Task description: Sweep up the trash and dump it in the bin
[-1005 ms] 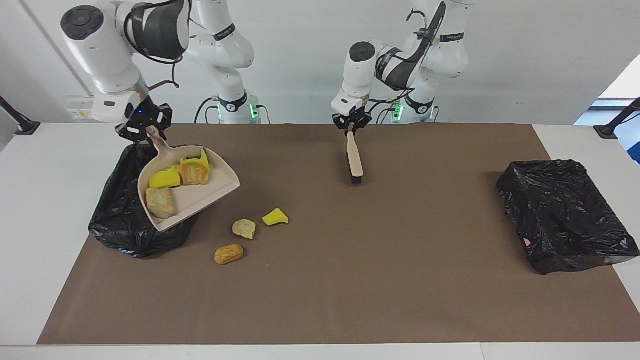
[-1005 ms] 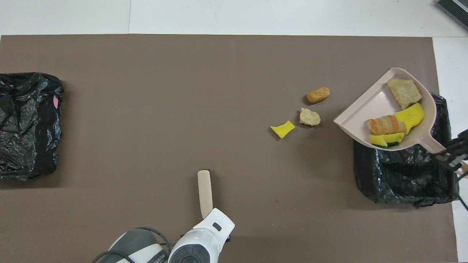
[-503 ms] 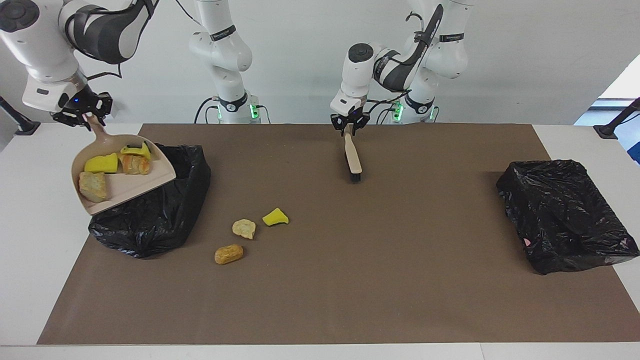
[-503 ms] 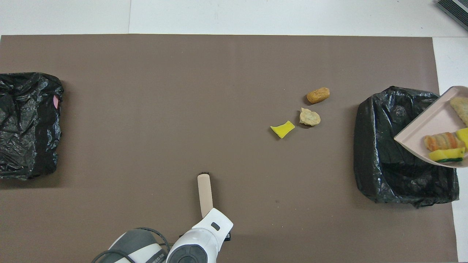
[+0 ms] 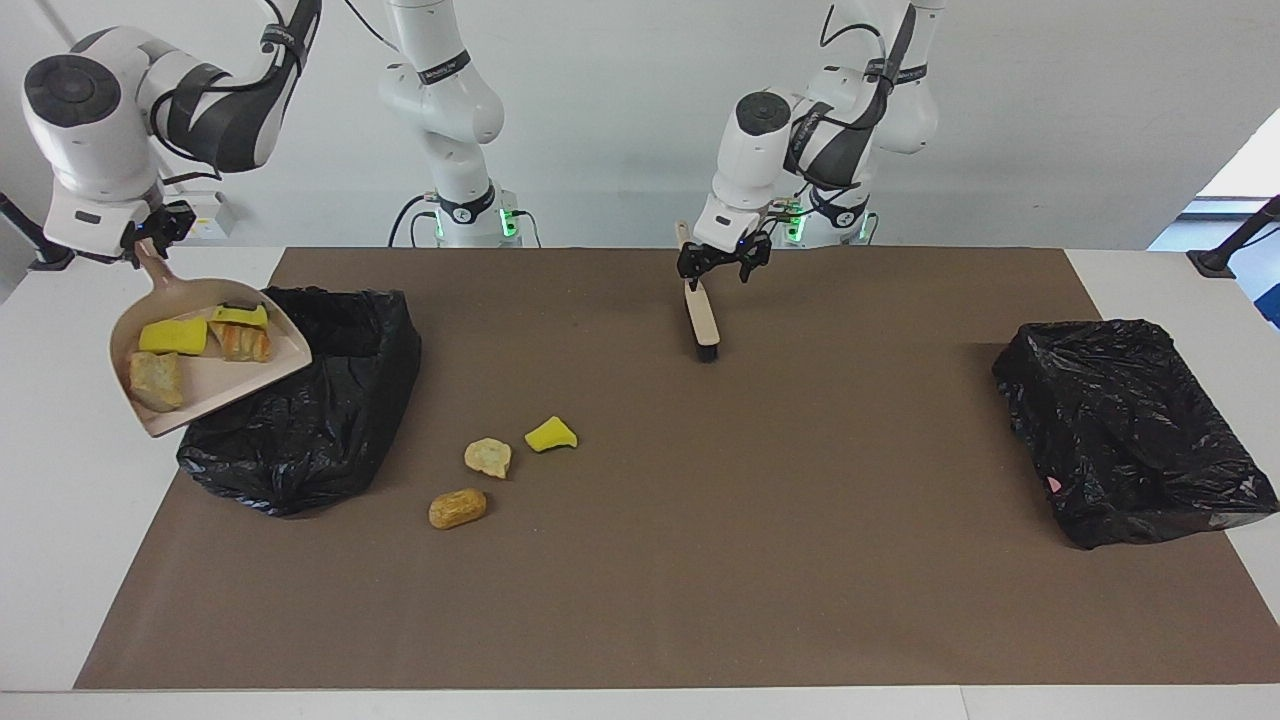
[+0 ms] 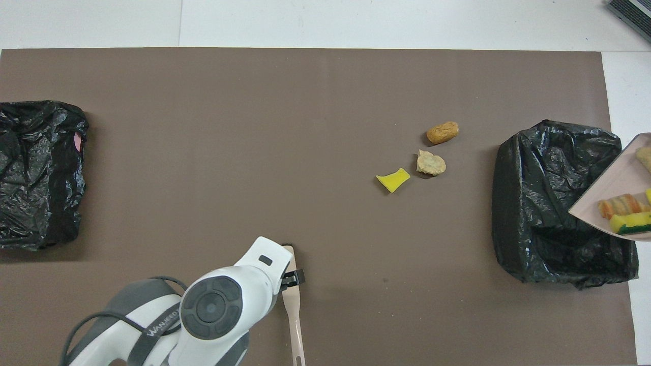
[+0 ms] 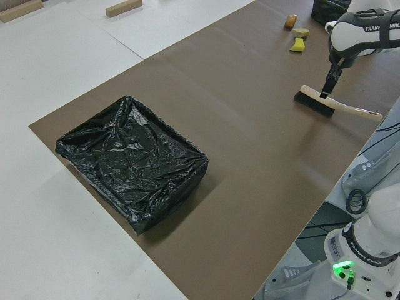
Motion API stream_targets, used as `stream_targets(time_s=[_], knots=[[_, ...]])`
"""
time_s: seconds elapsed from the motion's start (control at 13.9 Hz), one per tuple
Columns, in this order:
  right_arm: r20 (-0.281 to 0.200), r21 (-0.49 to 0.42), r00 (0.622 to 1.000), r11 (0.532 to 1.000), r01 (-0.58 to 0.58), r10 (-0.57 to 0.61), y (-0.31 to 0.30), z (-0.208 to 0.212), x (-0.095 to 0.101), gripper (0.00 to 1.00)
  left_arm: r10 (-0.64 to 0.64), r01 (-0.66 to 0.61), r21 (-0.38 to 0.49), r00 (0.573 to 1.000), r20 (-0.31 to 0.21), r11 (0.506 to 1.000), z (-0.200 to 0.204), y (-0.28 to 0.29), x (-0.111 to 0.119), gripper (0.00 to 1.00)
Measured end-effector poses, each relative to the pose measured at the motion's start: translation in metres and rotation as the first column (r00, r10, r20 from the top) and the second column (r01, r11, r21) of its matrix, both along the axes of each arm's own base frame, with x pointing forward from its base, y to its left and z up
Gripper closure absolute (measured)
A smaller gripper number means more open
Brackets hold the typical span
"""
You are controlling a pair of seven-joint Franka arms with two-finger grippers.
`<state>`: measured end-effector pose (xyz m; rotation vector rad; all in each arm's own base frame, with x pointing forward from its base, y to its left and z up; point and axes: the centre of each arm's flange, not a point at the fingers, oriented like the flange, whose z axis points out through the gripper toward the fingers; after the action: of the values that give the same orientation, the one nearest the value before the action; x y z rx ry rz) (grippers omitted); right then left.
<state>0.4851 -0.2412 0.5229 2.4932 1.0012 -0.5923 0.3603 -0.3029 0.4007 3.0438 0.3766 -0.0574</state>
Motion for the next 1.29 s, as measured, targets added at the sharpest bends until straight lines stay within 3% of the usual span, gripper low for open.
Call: stream_targets(time_s=[0.14, 0.43, 0.65, 0.93, 1.29], knots=[[-0.018, -0.055, 0.999, 0.997, -0.051, 0.05, 0.014, 0.003, 0.009, 0.67, 0.038, -0.037, -0.014, 0.999, 0.027, 0.999, 0.015, 0.035, 0.037, 0.0], [-0.026, -0.126, 0.996, 0.988, -0.089, 0.086, 0.028, 0.008, 0.017, 0.67, -0.148, 0.149, -0.007, 0.988, 0.032, 0.989, 0.043, 0.118, 0.103, 0.0], [-0.047, -0.182, 0.993, 0.976, -0.117, 0.11, 0.029, 0.013, 0.019, 0.67, -0.288, 0.288, -0.012, 0.957, 0.034, 0.957, 0.092, 0.177, 0.136, 0.0], [-0.097, -0.24, 0.984, 0.956, -0.168, 0.149, 0.033, 0.013, 0.024, 0.67, -0.4, 0.4, -0.014, 0.916, 0.021, 0.916, 0.15, 0.238, 0.148, 0.0], [-0.214, -0.317, 0.956, 0.911, -0.263, 0.201, 0.068, 0.022, 0.033, 0.67, -0.41, 0.411, 0.047, 0.912, -0.03, 0.91, 0.227, 0.268, 0.143, 0.0]])
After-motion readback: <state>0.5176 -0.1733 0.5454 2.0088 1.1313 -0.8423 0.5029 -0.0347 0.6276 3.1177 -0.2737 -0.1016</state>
